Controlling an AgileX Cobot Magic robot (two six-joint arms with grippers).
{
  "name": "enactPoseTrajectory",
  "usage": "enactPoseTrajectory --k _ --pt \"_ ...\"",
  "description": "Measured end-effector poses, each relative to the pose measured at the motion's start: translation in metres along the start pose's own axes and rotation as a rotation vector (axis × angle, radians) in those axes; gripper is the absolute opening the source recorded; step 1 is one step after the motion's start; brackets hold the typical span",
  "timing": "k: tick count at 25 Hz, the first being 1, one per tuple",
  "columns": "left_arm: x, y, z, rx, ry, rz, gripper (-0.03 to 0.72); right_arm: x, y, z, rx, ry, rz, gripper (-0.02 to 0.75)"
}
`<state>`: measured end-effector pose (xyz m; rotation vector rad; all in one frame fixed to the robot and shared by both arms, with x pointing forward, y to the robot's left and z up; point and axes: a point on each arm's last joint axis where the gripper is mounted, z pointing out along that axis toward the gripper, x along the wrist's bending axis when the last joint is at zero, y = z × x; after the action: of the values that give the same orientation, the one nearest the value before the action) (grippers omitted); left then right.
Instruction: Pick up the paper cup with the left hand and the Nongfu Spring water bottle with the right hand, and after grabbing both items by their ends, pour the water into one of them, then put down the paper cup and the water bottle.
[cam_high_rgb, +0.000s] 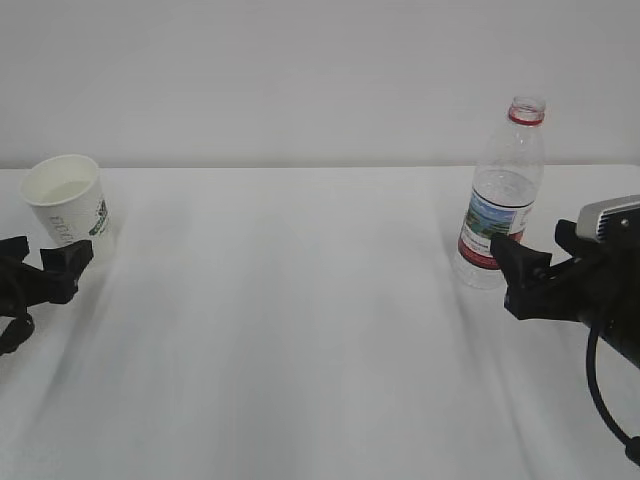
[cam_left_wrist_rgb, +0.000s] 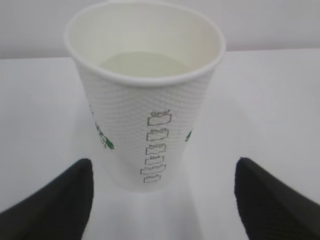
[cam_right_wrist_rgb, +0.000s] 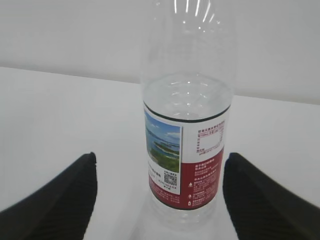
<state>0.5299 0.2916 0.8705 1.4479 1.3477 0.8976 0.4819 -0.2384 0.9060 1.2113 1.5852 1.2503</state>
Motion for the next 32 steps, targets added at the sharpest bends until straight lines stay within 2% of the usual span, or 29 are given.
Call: enactPoseTrajectory --k 4,14,32 --pt "-0.001 0.007 -0.006 -0.022 -0.001 0.011 0.650 0.000 0.003 -0.001 -0.013 0.002 -0.001 0.588" --pt "-0.003 0.034 -0.016 -0.065 0.009 0.031 0.644 0.000 0.037 -0.016 -0.128 0.000 -0.013 0.589" --pt "-0.010 0.102 -0.066 -0.148 0.046 0.083 0.626 0.000 0.076 -0.049 -0.177 -0.005 -0.018 0.589"
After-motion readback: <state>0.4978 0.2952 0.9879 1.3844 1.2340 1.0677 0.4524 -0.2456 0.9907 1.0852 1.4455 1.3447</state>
